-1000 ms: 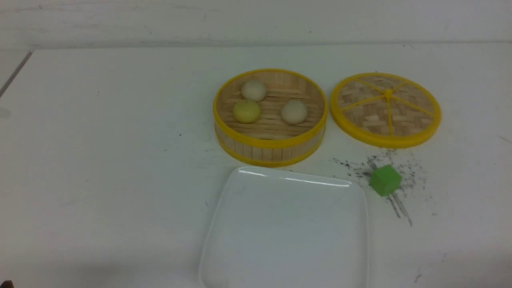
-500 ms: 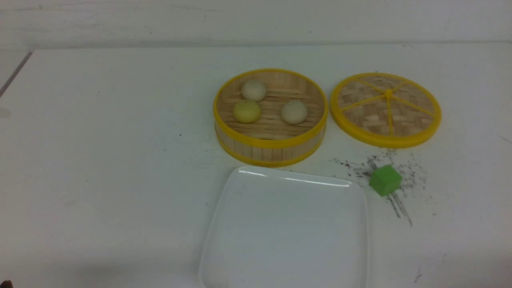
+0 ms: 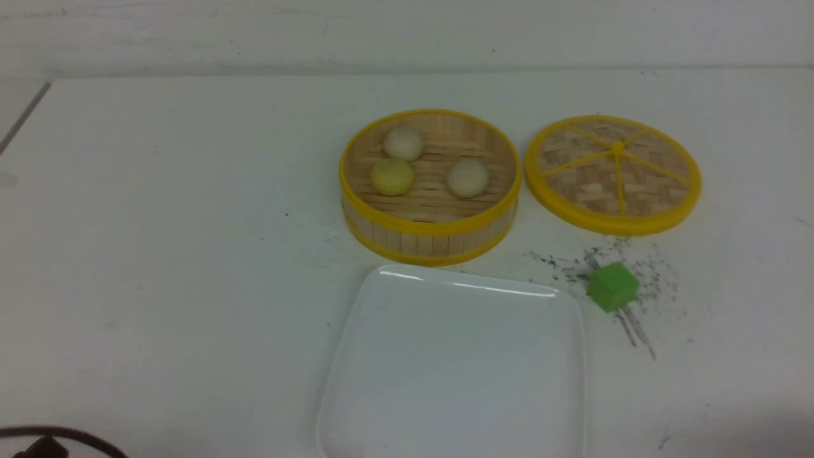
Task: Put the steamed buns into the plate on the white tablecloth.
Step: 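Reach toward a bun in the bamboo steamer with the right gripper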
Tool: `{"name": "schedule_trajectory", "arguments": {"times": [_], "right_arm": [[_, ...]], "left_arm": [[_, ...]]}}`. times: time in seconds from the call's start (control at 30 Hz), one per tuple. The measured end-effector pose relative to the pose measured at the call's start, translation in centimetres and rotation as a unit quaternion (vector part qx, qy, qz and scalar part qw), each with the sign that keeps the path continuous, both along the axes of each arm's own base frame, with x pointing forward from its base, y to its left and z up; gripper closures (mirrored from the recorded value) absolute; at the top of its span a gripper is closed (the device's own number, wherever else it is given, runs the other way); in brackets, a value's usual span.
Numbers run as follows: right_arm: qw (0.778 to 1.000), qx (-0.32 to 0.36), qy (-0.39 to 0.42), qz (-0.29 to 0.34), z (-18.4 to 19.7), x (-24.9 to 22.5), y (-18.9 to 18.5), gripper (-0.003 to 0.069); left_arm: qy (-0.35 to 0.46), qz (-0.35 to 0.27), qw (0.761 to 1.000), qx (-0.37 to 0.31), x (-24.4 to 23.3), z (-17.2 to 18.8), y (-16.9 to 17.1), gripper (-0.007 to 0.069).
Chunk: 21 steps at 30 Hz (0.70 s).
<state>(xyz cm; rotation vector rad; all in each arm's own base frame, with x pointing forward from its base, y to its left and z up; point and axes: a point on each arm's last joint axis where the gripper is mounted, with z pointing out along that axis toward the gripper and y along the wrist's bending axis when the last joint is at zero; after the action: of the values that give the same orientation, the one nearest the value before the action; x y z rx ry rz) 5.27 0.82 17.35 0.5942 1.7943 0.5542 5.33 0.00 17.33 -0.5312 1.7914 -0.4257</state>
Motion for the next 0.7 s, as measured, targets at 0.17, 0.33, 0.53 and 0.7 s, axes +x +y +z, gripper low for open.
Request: {"name": "schedule_trajectory", "arguments": {"times": [0.17,0.33,0.53,0.7], "right_arm": [[0.981,0.194,0.001,-0.005,0.4,0.0,0.8,0.0419],[0.975,0.221,-0.002,-0.005,0.5,0.0,0.9,0.0419],[0.977,0.213,-0.031,-0.002,1.6,0.0,0.8,0.0419],[0.984,0.08,-0.158,0.011,8.5,-0.7,0.4,0.045]], "left_arm": [[0.013,0.035,0.956,-0.292,0.0,0.1,-0.8,0.0385],[0.017,0.042,0.941,-0.335,0.0,0.1,-0.9,0.0385],[0.011,0.042,0.942,-0.333,0.0,0.2,-0.9,0.0385],[-0.016,0.024,0.962,-0.273,-0.1,1.5,-0.8,0.0441]]}}
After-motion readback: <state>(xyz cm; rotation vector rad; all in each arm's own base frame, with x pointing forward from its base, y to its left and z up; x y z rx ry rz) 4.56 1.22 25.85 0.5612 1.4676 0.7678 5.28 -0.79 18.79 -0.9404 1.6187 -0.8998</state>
